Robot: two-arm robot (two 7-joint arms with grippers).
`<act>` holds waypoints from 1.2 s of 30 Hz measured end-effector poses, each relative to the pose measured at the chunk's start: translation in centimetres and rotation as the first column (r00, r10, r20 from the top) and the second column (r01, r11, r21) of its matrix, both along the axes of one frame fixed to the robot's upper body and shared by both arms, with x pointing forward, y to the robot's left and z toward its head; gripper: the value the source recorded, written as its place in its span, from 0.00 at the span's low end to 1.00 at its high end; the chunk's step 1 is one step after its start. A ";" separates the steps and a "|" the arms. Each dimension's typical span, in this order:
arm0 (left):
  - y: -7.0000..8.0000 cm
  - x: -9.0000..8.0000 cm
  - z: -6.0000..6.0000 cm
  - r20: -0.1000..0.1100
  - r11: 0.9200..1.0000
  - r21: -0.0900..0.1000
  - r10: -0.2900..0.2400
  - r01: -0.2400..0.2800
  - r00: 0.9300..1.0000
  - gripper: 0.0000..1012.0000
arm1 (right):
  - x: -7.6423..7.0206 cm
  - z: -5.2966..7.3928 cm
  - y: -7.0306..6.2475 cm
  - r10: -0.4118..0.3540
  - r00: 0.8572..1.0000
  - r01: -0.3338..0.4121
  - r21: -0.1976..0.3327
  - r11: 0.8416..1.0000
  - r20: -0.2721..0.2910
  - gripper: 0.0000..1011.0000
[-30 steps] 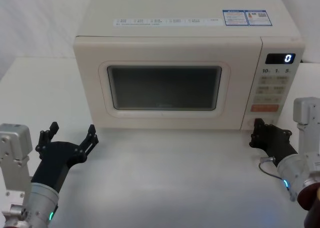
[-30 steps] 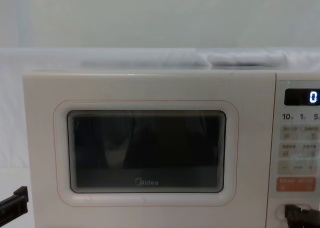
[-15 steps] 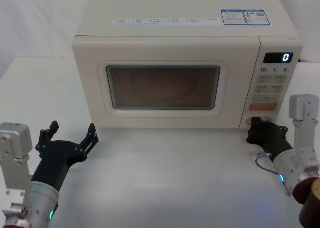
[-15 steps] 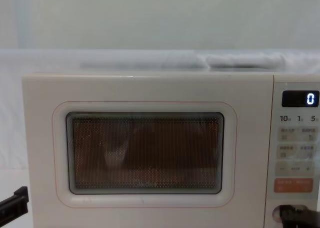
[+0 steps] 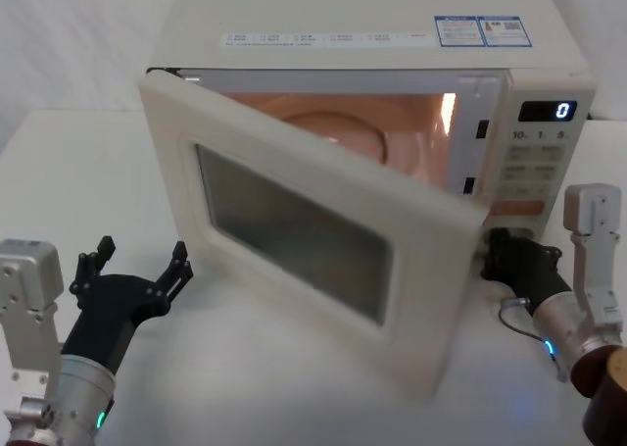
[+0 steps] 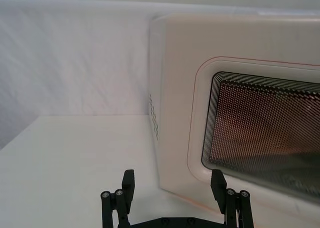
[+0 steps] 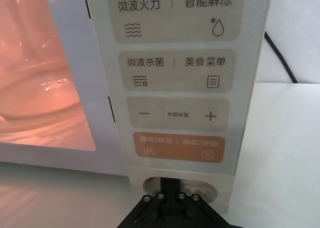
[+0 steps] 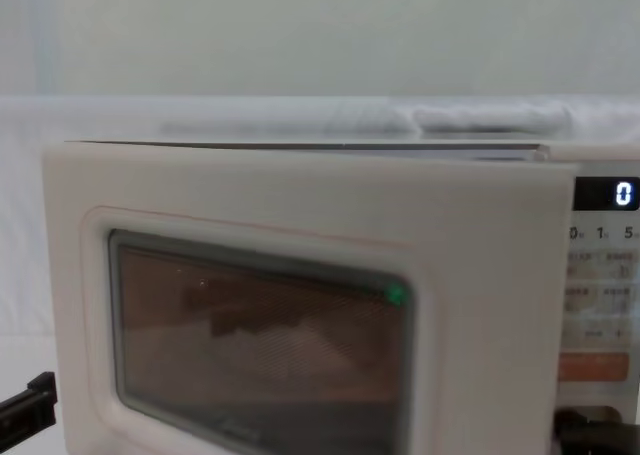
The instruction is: Press the button to open the microwave door with one hand; close the microwave door with the other hand.
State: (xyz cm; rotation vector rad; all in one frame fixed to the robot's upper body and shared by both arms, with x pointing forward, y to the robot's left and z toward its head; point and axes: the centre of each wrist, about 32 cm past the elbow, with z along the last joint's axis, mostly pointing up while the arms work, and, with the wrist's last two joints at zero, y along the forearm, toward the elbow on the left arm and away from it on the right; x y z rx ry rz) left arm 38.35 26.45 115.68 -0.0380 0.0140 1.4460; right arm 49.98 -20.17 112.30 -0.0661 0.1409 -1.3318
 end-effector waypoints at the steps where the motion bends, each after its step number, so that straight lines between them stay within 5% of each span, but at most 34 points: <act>1: 0.0 0.0 0.0 0.000 1.000 0.000 0.000 0.000 1.000 0.99 | -0.1 0.0 0.0 0.000 1.000 0.000 0.000 1.000 0.001 0.00; 15: 0.0 0.0 0.0 0.000 1.000 0.000 0.000 0.000 1.000 0.99 | -1.9 0.9 -0.6 -0.008 1.000 0.008 -0.003 1.000 0.025 0.00; 36: 0.0 0.0 0.0 0.000 1.000 0.000 0.000 0.000 1.000 0.99 | -2.4 0.8 -0.1 0.007 1.000 -0.007 -0.017 1.000 0.000 0.00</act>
